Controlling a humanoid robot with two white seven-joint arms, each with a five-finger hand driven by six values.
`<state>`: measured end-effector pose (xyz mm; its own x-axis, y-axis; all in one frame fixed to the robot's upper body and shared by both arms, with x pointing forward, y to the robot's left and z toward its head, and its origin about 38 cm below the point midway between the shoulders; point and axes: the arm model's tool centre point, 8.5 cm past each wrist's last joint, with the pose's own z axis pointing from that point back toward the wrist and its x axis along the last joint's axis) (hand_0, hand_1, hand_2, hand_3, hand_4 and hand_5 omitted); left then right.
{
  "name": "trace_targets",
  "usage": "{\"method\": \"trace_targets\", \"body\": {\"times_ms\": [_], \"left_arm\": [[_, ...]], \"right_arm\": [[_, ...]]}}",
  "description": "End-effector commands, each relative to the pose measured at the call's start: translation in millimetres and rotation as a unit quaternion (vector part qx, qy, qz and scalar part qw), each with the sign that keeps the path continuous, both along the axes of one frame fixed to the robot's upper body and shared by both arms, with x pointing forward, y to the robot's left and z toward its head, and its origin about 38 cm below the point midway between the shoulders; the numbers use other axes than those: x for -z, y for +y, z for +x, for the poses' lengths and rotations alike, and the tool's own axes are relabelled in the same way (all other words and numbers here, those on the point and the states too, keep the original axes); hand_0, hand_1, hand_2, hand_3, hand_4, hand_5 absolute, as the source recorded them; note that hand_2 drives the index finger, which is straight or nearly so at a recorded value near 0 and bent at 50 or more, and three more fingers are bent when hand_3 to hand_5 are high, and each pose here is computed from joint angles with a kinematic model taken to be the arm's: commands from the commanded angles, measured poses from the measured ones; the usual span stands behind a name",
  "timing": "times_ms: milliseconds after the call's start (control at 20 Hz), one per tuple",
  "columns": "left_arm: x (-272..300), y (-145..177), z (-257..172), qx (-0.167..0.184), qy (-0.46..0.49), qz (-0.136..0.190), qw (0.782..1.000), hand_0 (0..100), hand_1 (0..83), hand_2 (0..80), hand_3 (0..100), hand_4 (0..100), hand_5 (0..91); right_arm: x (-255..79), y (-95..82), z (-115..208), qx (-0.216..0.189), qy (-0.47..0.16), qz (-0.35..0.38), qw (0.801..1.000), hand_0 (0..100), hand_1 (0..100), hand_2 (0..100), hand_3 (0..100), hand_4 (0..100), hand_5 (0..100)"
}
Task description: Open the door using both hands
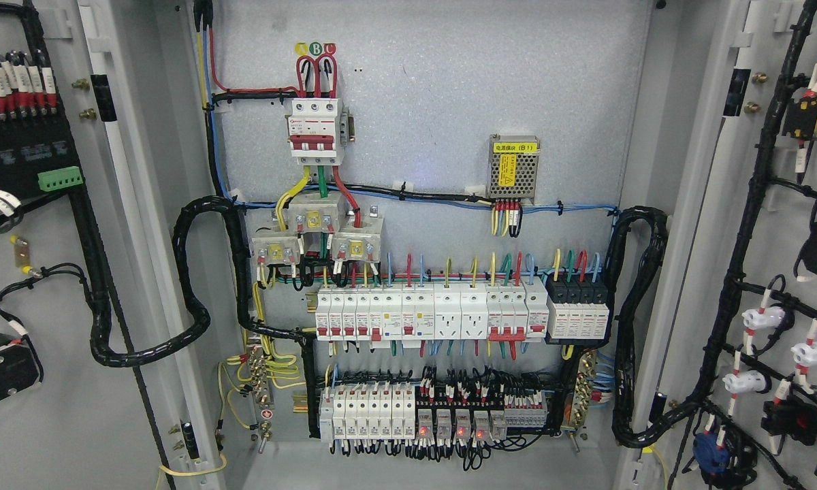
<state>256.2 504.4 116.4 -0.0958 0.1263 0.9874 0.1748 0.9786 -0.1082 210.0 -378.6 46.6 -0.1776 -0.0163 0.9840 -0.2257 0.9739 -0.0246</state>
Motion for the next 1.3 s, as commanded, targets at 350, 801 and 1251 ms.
{"method": "trace_targets", "body": {"times_ms": [350, 801, 1251], "left_arm": [[-24.9, 53.6, 14.3, -0.013, -0.005, 0.008, 1.0, 30, 0.0, 2.7, 3, 4, 0.0], [-26.0, 53.4, 18.7, -0.014, -0.01, 0.003, 1.0, 30, 0.0, 2.7, 3, 4, 0.0], [-43.8, 14.9, 26.6, 0.029, -0.032, 0.012, 0.999, 30, 0.0, 2.7, 3, 4, 0.0]], "right_arm": [[4.1, -5.8, -0.3, 0.005, 0.008, -0.007, 1.0, 22, 0, 0, 0, 0, 0], [6.9, 12.2, 1.6, -0.017, 0.009, 0.002, 1.0, 22, 0, 0, 0, 0, 0], [13.0, 44.4, 10.7, -0.054, 0.002, 0.003, 0.999, 22, 0, 0, 0, 0, 0]]}}
